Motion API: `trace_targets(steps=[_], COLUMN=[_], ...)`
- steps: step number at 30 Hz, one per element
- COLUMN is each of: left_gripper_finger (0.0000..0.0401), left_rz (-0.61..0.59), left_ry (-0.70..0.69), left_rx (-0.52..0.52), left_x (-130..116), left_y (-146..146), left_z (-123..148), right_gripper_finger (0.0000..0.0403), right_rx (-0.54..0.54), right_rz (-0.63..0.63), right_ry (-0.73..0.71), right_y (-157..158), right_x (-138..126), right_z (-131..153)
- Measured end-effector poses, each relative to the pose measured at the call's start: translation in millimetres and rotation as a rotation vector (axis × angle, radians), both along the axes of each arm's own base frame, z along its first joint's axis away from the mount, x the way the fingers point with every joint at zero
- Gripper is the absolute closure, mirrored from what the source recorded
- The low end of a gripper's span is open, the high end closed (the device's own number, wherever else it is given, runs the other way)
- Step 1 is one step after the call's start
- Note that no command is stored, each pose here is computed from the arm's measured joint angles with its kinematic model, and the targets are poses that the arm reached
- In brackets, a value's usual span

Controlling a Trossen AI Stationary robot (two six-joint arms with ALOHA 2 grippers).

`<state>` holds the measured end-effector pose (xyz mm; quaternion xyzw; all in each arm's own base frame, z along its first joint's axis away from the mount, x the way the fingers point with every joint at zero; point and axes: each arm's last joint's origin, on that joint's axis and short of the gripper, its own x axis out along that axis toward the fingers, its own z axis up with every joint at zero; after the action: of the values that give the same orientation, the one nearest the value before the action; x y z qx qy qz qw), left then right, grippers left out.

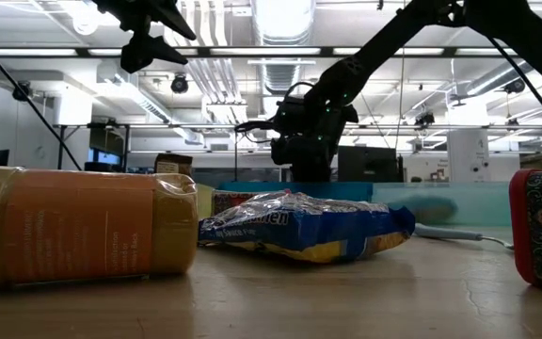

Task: Pick & Place Food Item
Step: Put the purple spoon into the blue bin

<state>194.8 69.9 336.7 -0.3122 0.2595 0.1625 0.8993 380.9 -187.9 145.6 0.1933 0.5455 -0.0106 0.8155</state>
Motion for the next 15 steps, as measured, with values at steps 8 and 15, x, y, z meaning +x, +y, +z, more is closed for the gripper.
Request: trace_targets(steps=[8,15], left_gripper_finger=[0.0183,0.0183], left_rz=[0.000,-0.001], left_ry=[0.000,0.000], left_rx=[0.000,0.000], left_x=[0.0,0.0], left_y=[0.0,0.0], left_z=[0.0,0.0], right_gripper_finger=[0.0390,0.0322], right_rx=[0.000,-0.005], right_rz=[0.008,0.010], right_ry=[0.001,-0.009], right_y=[3.7,4.2], right_x=[0.9,0.6], right_z=[1.3,5.7])
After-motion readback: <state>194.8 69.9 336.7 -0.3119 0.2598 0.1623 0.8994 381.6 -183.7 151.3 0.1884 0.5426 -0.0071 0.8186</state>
